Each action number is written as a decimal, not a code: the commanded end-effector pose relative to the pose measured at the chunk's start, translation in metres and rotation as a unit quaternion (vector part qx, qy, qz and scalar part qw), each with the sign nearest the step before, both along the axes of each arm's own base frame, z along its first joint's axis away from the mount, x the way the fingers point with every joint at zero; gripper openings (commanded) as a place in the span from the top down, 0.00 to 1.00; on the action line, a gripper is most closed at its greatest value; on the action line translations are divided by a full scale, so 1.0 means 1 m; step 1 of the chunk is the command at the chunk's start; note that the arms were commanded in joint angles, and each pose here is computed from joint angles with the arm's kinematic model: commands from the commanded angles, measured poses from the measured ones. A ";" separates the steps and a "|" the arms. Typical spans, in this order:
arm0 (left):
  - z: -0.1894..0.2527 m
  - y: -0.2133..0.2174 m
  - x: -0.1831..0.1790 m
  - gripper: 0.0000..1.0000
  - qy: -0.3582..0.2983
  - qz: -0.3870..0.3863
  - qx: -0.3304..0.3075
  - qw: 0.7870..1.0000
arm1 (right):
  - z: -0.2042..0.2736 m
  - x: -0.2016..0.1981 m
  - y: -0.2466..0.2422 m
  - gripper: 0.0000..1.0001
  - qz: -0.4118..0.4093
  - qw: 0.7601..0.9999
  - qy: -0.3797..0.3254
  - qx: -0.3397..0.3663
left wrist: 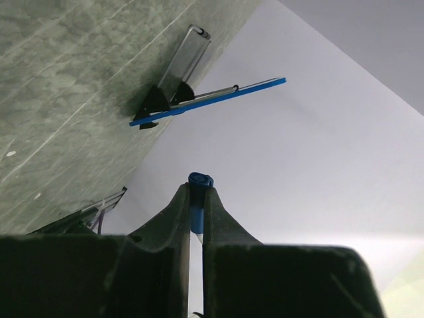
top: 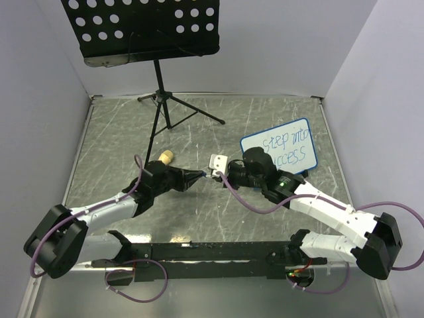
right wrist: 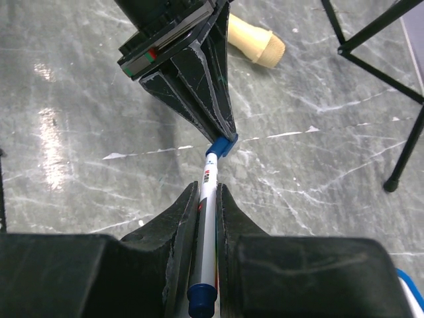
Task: Write a sentence on the whiteboard
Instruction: Insert the whiteboard marker without the cap into the pen cap, then pass from the right arm to the left, then put down the whiteboard marker at the center of the board.
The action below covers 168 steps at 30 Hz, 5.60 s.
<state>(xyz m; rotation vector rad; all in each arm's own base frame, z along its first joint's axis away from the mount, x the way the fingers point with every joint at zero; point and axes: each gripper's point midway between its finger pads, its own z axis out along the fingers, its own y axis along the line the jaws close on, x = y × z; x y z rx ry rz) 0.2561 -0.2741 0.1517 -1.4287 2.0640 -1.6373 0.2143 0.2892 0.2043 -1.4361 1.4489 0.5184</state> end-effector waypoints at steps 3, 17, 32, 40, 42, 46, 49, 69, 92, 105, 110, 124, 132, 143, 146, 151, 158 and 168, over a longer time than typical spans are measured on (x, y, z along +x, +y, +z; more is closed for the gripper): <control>0.066 -0.007 0.002 0.98 -0.033 0.006 -0.125 0.992 | 0.020 0.015 0.013 1.00 -0.017 0.996 -0.081 0.042; 0.123 -0.003 0.006 0.99 -0.090 0.017 -0.181 0.979 | 0.031 0.027 0.020 1.00 -0.038 0.985 -0.146 0.079; 0.142 -0.019 -0.009 0.99 -0.136 -0.033 -0.194 0.971 | 0.016 0.032 0.026 1.00 -0.051 0.979 -0.185 0.068; 0.163 -0.033 -0.029 0.99 -0.204 -0.067 -0.224 0.951 | 0.008 0.028 0.032 1.00 -0.040 0.985 -0.154 0.064; 0.162 -0.038 -0.035 0.99 -0.204 -0.075 -0.223 0.950 | 0.008 0.027 0.033 1.00 -0.038 0.986 -0.147 0.066; 0.161 -0.038 -0.041 0.99 -0.206 -0.073 -0.228 0.949 | 0.003 0.027 0.032 1.00 -0.040 0.988 -0.133 0.062; 0.163 -0.036 -0.044 0.99 -0.211 -0.068 -0.228 0.948 | 0.001 0.028 0.032 1.00 -0.043 0.990 -0.121 0.063; 0.128 -0.006 -0.057 0.81 -0.162 -0.020 -0.227 0.960 | -0.003 0.031 0.011 1.00 -0.050 0.993 -0.067 0.077; 0.075 0.050 -0.062 0.06 -0.534 -0.247 0.364 0.722 | 0.001 -0.025 -0.007 1.00 0.062 0.956 0.278 0.063; 0.066 -0.001 -0.083 0.10 -0.681 -0.329 0.397 0.520 | 0.023 -0.013 -0.010 1.00 0.017 0.920 0.385 0.070; 0.063 -0.015 -0.069 0.19 -0.673 -0.314 0.439 0.506 | 0.022 -0.013 -0.009 1.00 0.019 0.908 0.413 0.075; 0.052 -0.045 -0.056 0.62 -0.671 -0.342 0.458 0.472 | 0.024 -0.015 -0.007 1.00 0.030 0.895 0.436 0.087; 0.072 -0.061 -0.067 0.99 -0.693 -0.333 0.410 0.491 | 0.014 -0.012 -0.006 1.00 0.016 0.886 0.456 0.087; 0.033 -0.045 -0.069 0.99 -0.639 -0.335 0.420 0.550 | 0.021 0.003 -0.023 0.44 0.006 0.899 0.427 0.098; 0.011 -0.030 -0.078 0.99 -0.606 -0.337 0.419 0.586 | 0.037 0.012 -0.034 0.19 -0.002 0.913 0.392 0.110; -0.018 -0.005 -0.087 0.99 -0.536 -0.327 0.423 0.653 | 0.077 0.040 -0.063 0.04 -0.054 0.950 0.283 0.116; -0.075 0.029 -0.057 0.99 -0.351 -0.287 0.419 0.786 | 0.098 0.047 -0.107 0.00 -0.123 0.968 0.178 0.126; -0.136 0.039 -0.036 0.99 -0.166 -0.303 0.484 0.804 | 0.071 0.046 -0.150 0.00 -0.189 0.954 0.174 0.156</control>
